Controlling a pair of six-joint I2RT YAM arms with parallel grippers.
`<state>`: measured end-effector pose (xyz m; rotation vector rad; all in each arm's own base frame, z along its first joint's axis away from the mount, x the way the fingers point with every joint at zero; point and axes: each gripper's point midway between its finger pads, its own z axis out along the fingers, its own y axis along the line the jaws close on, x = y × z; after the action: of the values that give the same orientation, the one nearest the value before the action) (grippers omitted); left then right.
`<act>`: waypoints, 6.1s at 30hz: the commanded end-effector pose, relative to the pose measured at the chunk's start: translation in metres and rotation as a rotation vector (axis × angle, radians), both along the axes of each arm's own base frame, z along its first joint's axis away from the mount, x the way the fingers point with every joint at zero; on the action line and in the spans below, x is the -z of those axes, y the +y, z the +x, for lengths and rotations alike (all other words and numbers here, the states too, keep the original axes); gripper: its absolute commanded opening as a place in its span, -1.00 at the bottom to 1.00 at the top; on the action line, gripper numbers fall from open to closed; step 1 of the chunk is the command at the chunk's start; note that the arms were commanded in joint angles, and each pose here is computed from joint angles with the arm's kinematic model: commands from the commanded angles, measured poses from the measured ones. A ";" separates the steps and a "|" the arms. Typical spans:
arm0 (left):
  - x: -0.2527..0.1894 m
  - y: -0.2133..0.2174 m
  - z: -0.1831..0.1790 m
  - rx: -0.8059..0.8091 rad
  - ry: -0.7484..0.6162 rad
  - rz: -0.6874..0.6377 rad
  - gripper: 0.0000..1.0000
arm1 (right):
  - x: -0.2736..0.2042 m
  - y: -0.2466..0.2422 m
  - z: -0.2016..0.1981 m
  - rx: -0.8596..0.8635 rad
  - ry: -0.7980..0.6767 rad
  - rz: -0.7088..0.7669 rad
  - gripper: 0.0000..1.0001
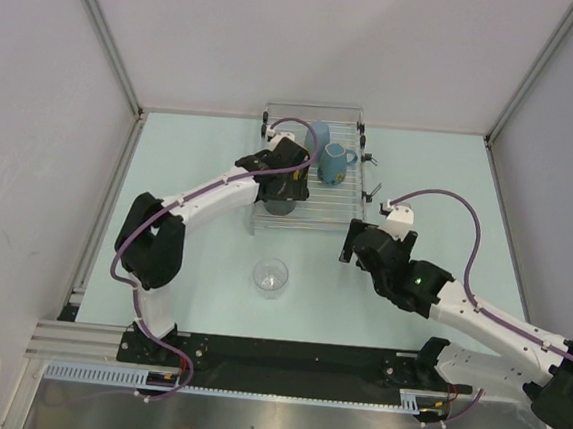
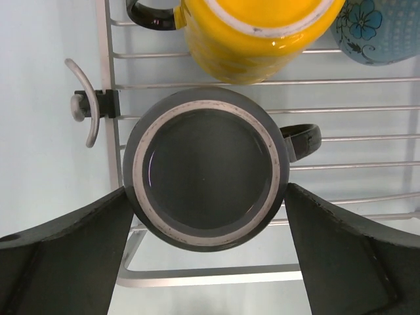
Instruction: Unload the cups from the dish rack
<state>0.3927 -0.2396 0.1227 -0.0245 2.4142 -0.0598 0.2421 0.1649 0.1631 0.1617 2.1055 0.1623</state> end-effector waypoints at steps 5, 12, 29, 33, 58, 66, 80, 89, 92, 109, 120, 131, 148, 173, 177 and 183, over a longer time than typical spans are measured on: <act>-0.014 -0.007 0.024 0.003 -0.055 -0.043 0.99 | -0.016 0.003 0.009 0.018 -0.043 0.028 0.99; -0.001 -0.004 0.027 0.003 -0.040 -0.021 1.00 | -0.011 0.003 0.008 0.018 -0.036 0.036 1.00; 0.014 0.002 0.016 0.006 -0.002 -0.014 -0.48 | -0.005 0.003 0.004 0.014 -0.023 0.046 0.99; 0.022 0.007 0.005 0.001 0.013 0.006 -0.99 | -0.004 0.005 0.004 0.008 -0.021 0.051 0.99; -0.121 -0.003 -0.023 0.128 -0.270 -0.176 -0.99 | -0.029 0.000 0.002 0.019 -0.067 0.087 1.00; -0.162 -0.021 -0.057 0.270 -0.360 -0.407 -0.99 | -0.040 0.002 0.000 0.004 -0.093 0.144 0.99; -0.182 -0.044 -0.122 0.552 -0.498 -0.778 -0.99 | -0.115 0.008 -0.011 -0.140 -0.228 0.488 0.99; -0.196 -0.051 -0.169 0.719 -0.520 -1.048 -0.99 | -0.136 0.024 -0.018 -0.270 -0.269 0.668 0.99; -0.196 -0.050 -0.183 0.760 -0.518 -1.124 -0.99 | -0.140 0.024 -0.019 -0.304 -0.288 0.736 0.99; -0.191 -0.041 -0.231 0.913 -0.490 -1.362 -1.00 | -0.170 0.062 -0.041 -0.611 -0.283 1.065 0.96; -0.186 -0.041 -0.210 0.827 -0.541 -1.267 -0.99 | -0.176 0.088 -0.054 -0.716 -0.247 1.071 0.95; -0.183 -0.053 -0.210 0.831 -0.536 -1.265 -0.99 | -0.172 0.105 -0.056 -0.748 -0.226 1.064 0.92; -0.173 -0.065 -0.234 0.888 -0.483 -1.289 -0.99 | -0.167 0.119 -0.045 -0.768 -0.215 1.082 -0.20; -0.167 -0.074 -0.217 0.844 -0.456 -1.202 -0.99 | -0.159 0.148 -0.104 -1.059 -0.082 1.000 -1.00; -0.169 -0.071 -0.205 0.808 -0.473 -1.161 -0.99 | -0.154 0.142 -0.109 -1.051 -0.077 0.956 -1.00; -0.174 -0.064 -0.183 0.735 -0.495 -1.125 -0.99 | -0.143 0.137 -0.114 -1.024 -0.035 0.905 -1.00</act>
<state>0.1576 -0.3092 0.2520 0.5876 1.5462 -1.6216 0.1770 0.2862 0.3216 -0.1017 1.6677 1.6497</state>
